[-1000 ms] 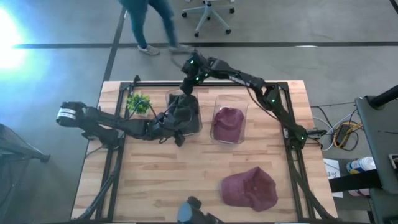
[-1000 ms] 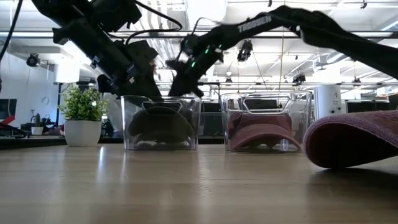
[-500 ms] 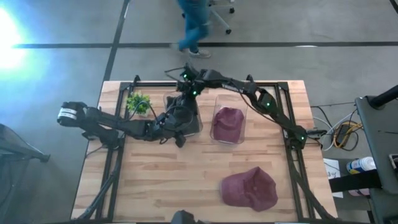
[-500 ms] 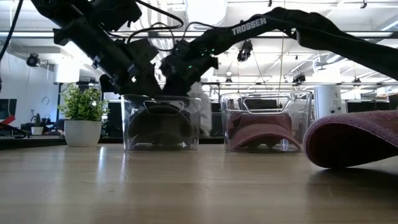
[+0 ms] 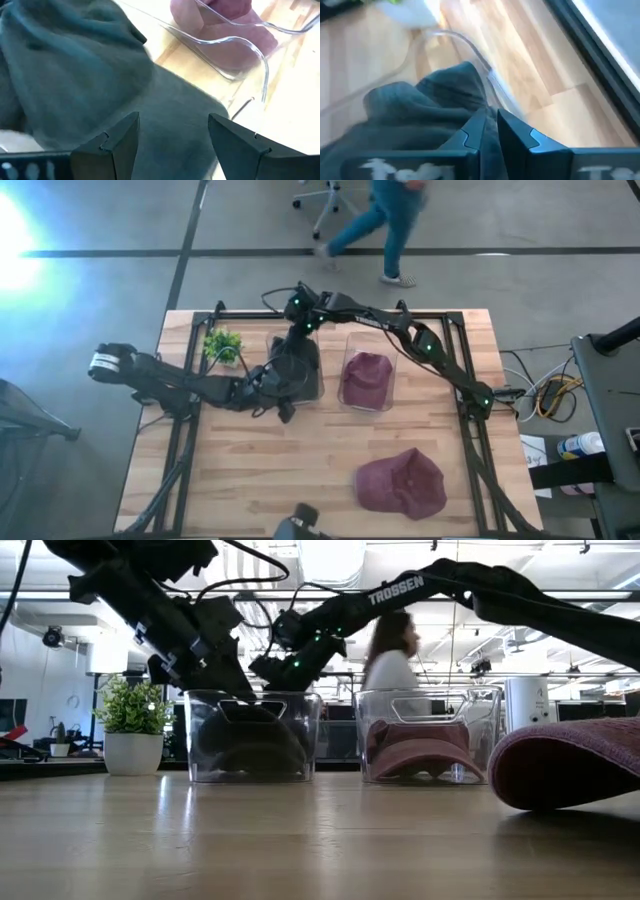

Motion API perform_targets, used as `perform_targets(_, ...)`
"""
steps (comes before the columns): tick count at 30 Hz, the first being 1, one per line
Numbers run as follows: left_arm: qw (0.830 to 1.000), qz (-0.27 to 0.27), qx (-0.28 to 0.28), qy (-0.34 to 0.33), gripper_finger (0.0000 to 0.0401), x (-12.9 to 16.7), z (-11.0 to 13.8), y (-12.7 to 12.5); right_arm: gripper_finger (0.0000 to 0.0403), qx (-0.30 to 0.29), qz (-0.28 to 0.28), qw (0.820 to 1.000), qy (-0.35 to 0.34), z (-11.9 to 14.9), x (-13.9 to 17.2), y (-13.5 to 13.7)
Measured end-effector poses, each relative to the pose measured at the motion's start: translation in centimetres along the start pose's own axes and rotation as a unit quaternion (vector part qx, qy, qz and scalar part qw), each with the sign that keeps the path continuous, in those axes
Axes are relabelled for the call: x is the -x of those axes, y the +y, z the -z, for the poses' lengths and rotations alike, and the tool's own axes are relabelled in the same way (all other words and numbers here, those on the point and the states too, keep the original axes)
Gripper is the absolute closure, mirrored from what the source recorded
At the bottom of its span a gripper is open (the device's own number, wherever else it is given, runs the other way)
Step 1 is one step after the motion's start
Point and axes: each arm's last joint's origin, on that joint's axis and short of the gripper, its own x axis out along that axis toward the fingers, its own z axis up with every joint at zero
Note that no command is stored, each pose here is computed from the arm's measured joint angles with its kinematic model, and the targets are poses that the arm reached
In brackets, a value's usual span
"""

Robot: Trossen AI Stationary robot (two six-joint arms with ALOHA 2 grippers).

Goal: Pick & Place hat
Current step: Put the black cap into the left transparent bin, then put the red cap into the right transparent bin

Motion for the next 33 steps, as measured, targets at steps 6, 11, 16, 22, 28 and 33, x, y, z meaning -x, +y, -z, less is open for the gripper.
perform_targets(6,1.000,0.000,-0.008,-0.007,0.0169,0.4,-0.2,0.1,0.0355,0.038,-0.050,0.997,-0.044,-2.0,3.8,1.2)
perform_targets(11,1.000,-0.004,-0.020,-0.018,0.0169,0.7,-0.8,-0.1,0.0355,0.049,-0.057,0.997,-0.003,-1.6,5.7,1.4)
perform_targets(16,0.999,0.009,-0.029,-0.040,0.0169,1.3,-2.6,-1.0,0.0355,0.057,-0.056,0.996,0.042,-1.2,8.8,2.3)
perform_targets(22,0.995,0.031,-0.060,-0.070,0.0169,3.1,-5.3,-2.1,0.0355,0.072,-0.018,0.991,0.115,0.0,13.2,4.4)
perform_targets(28,0.990,0.077,-0.079,-0.089,0.0169,4.9,-6.8,-2.5,0.0355,0.080,0.037,0.983,0.159,1.7,17.9,8.0)
perform_targets(33,0.988,0.088,-0.072,-0.101,0.0169,6.2,-7.3,-2.1,0.0355,0.045,0.063,0.983,0.164,4.9,20.6,11.5)
